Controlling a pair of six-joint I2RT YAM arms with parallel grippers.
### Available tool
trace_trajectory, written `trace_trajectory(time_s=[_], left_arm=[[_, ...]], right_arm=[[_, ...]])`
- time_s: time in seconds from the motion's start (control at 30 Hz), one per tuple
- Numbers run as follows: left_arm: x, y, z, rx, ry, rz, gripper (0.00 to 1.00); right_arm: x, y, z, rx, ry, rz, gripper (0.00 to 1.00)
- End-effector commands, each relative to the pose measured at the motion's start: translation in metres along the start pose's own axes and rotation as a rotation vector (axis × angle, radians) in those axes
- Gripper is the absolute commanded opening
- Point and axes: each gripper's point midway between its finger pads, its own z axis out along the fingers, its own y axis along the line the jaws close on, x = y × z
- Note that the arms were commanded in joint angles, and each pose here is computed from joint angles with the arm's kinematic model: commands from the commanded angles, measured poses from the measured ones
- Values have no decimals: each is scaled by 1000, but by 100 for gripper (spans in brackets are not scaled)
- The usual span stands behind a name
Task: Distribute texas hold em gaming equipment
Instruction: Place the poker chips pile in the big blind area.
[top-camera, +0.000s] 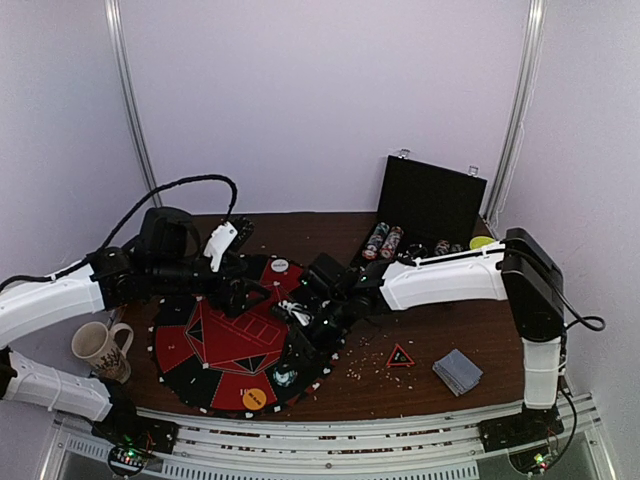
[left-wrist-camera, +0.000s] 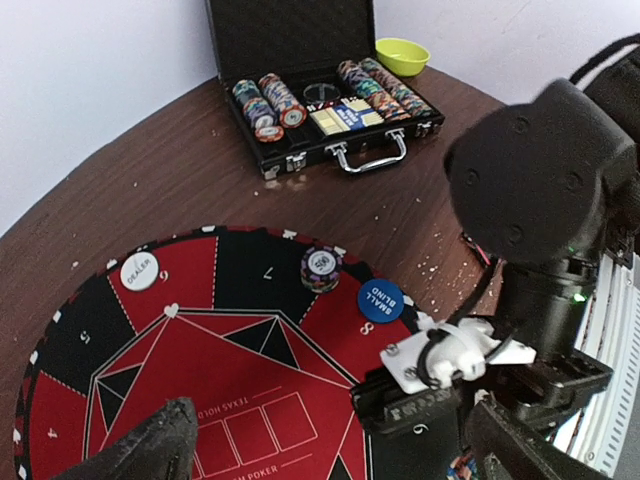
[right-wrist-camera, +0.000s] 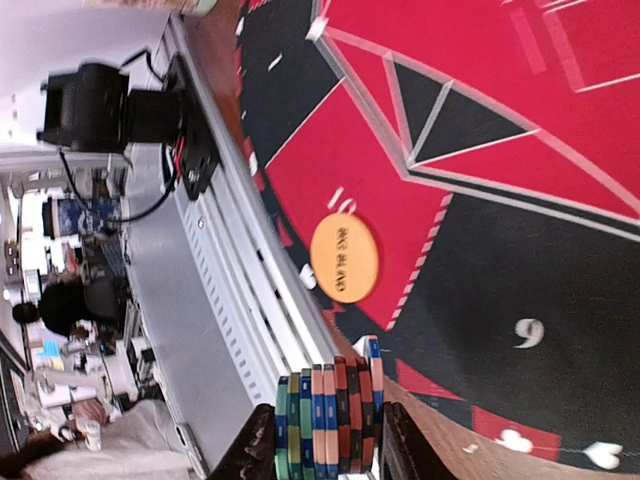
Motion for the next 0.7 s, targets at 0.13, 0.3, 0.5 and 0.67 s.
trace_trajectory(time_s=[0.13, 0.3, 0.5, 0.67], left_arm=[[29, 8, -4, -61, 40, -134, 97], [37, 11, -1, -75, 59, -124, 97], [38, 13, 5, -78, 84, -107, 97], [41, 14, 7, -81, 94, -88, 97]], right_arm=[[16, -5, 32, -70, 56, -58, 0], [4, -12, 39, -92, 35, -64, 0], [4, -29, 47, -89, 64, -40, 0], [21, -42, 49, -72, 98, -6, 0]])
